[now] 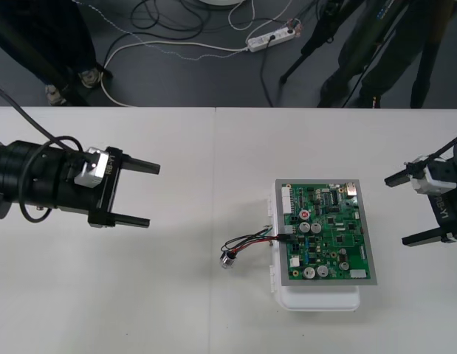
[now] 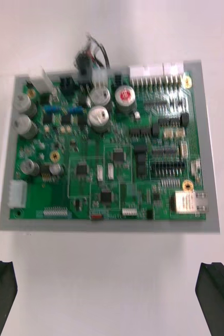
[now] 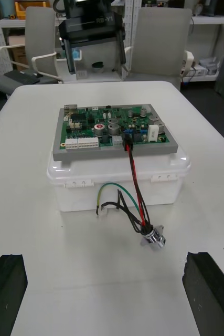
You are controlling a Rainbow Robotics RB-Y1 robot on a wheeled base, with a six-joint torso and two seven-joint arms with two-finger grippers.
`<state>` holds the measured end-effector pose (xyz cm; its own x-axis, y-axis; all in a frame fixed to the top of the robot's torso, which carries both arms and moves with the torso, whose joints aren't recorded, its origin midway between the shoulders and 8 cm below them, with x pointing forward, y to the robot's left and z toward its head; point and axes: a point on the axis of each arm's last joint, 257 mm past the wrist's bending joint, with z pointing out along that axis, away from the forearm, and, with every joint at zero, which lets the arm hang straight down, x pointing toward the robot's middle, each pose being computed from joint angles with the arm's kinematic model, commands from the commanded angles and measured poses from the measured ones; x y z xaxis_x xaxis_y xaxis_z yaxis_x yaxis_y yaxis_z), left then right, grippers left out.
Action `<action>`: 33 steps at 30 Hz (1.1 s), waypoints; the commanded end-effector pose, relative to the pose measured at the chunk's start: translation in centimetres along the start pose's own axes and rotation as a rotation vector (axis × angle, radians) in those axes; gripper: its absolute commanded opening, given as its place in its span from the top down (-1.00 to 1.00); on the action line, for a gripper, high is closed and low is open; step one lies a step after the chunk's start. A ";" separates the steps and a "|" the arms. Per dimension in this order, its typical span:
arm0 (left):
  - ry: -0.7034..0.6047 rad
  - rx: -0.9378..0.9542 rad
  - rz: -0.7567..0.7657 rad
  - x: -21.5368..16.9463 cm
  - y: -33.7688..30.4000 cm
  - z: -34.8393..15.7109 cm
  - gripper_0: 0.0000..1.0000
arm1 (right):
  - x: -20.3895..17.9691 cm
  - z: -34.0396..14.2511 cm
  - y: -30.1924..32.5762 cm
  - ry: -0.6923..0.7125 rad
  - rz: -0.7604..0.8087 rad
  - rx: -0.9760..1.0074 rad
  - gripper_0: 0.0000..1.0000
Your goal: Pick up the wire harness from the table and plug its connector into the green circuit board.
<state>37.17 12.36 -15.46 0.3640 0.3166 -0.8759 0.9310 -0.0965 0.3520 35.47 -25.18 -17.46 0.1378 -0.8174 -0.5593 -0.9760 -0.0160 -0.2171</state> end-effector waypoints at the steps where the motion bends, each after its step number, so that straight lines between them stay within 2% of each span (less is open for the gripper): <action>1: 0.059 0.021 -0.124 -1.1 -1.9 -3.5 -0.75 | -2.1 -2.2 -0.2 -0.104 -0.026 -0.007 -1.00; 5: 0.092 0.014 -0.145 -2.1 -2.3 -5.0 -0.75 | -4.0 -2.7 0.3 -0.209 -0.026 -0.028 -1.00; 13: 0.153 0.015 -0.153 -3.2 -3.0 -7.2 -0.75 | -5.6 -5.1 -0.9 -0.262 -0.069 0.033 -1.00; 23: 0.153 -0.010 -0.167 -3.9 -2.4 -8.3 -0.75 | -6.6 -6.1 -0.4 -0.332 -0.051 0.038 -1.00; 33: 0.166 -0.008 -0.174 -3.8 -2.5 -8.6 -0.75 | -6.6 -5.6 0.0 -0.305 -0.080 0.057 -1.00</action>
<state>34.52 18.29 -10.55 0.1724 0.4381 -0.8822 0.9800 0.0144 0.1986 33.92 -22.65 -10.09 0.2115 -0.5838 -0.7839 -0.9684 -0.0169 -0.2487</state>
